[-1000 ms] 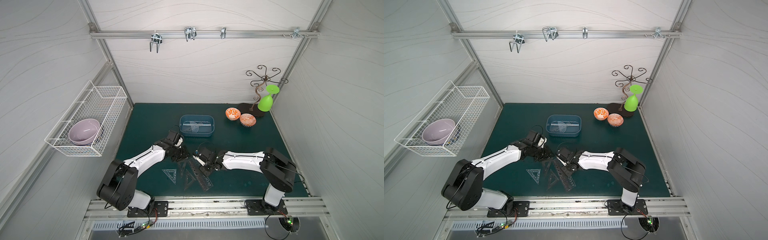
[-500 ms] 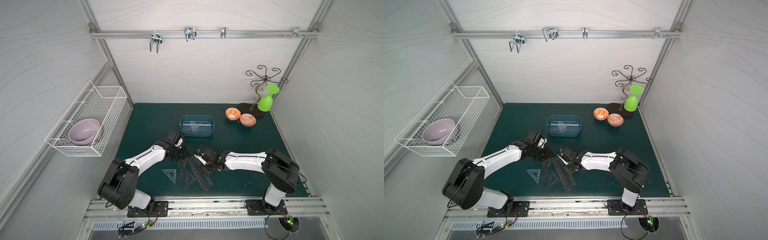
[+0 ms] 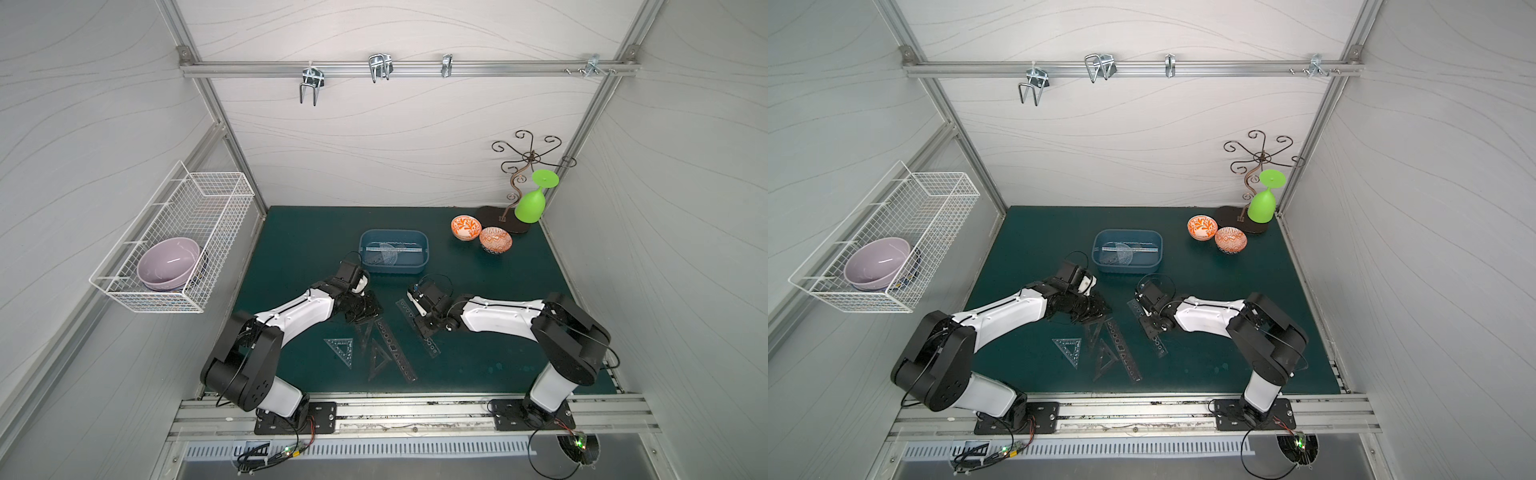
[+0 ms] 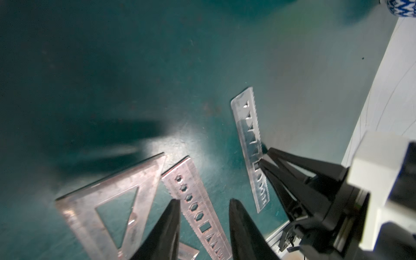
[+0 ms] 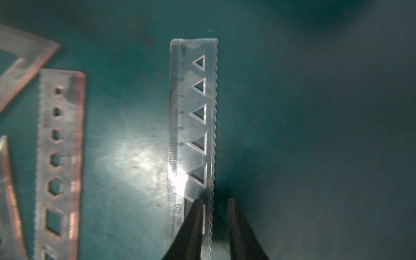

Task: Put the scattered rulers into the storage box
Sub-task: Pick up the ruler from the center of the board.

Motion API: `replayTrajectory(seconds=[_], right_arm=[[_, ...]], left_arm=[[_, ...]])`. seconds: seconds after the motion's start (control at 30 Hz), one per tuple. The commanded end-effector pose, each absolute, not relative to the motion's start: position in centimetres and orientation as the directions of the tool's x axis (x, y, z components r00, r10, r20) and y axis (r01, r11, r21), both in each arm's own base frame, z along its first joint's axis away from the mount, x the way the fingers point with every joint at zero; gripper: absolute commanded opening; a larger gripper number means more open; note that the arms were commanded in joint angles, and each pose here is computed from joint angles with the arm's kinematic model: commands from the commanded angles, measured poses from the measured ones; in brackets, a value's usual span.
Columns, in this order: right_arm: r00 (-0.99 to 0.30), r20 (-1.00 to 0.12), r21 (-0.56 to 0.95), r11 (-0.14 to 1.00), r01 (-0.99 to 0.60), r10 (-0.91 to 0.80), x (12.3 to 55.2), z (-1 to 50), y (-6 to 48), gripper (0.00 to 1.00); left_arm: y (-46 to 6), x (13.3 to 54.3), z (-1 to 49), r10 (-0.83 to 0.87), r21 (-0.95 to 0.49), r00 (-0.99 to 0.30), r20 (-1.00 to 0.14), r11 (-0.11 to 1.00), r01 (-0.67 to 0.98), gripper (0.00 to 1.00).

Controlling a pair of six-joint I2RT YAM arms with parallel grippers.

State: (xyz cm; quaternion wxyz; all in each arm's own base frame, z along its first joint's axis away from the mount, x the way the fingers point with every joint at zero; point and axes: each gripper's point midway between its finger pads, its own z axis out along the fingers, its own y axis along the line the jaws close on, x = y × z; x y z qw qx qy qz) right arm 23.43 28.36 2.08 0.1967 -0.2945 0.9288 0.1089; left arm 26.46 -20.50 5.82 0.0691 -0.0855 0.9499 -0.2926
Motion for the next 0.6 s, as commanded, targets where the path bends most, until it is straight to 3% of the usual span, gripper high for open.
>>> replayTrajectory(seconds=[0.0, 0.13, 0.57], right_arm=[[-0.859, -0.308, 0.256, 0.834, -0.488, -0.408, 21.2, 1.8, 26.1, 0.31], [-0.918, -0.277, 0.486, 0.784, -0.387, -0.282, 20.6, 3.3, 25.7, 0.41], [-0.956, -0.133, 0.62, 0.73, -0.287, -0.263, 15.6, 2.1, 24.4, 0.37]], left_arm=[[-21.9, 26.8, 6.1, -0.182, -0.594, -0.98, -0.084, 0.799, -0.098, 0.4], [-22.3, 26.7, 6.1, -0.176, -0.599, -0.981, -0.081, 0.795, -0.093, 0.4], [-22.5, 27.2, 6.9, -0.15, -0.591, -0.984, -0.099, 0.804, -0.064, 0.4]])
